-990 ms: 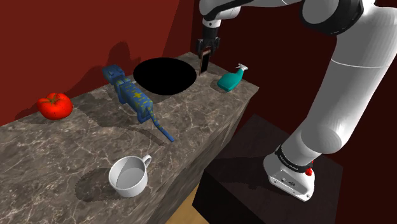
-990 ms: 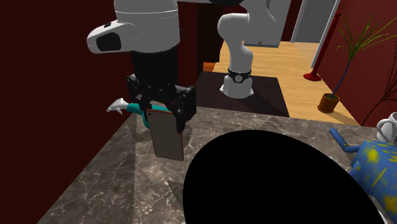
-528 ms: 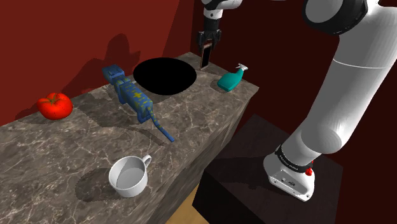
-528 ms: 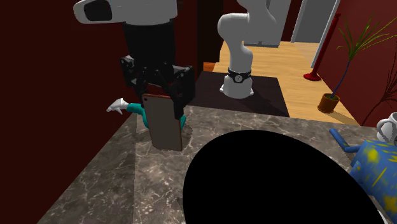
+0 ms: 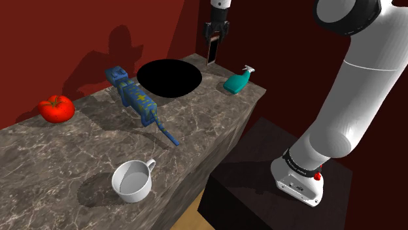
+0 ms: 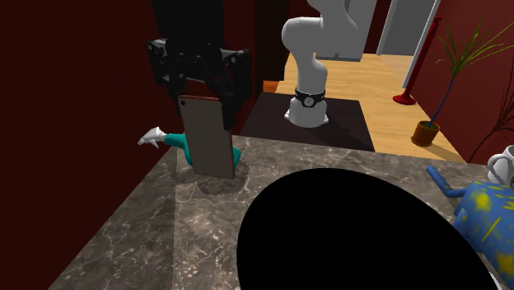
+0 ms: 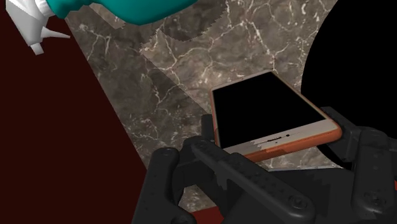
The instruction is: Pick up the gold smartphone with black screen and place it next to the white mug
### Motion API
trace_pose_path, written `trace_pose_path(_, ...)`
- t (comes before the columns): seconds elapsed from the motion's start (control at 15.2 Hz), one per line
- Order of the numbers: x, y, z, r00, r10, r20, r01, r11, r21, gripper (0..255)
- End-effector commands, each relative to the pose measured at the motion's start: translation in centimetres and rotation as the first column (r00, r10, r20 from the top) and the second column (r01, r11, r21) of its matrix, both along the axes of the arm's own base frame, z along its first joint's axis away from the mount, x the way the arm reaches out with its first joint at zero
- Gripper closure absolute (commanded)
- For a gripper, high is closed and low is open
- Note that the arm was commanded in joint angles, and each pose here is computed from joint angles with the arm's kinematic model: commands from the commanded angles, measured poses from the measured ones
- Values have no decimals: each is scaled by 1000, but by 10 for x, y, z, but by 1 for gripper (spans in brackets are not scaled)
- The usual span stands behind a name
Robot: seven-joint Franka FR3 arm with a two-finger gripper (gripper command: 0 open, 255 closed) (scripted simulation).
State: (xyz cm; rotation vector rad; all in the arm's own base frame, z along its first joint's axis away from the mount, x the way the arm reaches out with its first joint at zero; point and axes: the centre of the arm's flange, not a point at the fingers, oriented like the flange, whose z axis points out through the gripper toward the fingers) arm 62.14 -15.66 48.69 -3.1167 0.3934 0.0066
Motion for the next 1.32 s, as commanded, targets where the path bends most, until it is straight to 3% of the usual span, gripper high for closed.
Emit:
trace_pose_path(0.0, -1, 1, 11, 1000, 0, 0, 0, 1000, 0, 255)
trace_pose_path(1.25, -6, 13, 104, 1000, 0, 0, 0, 1000, 0, 255)
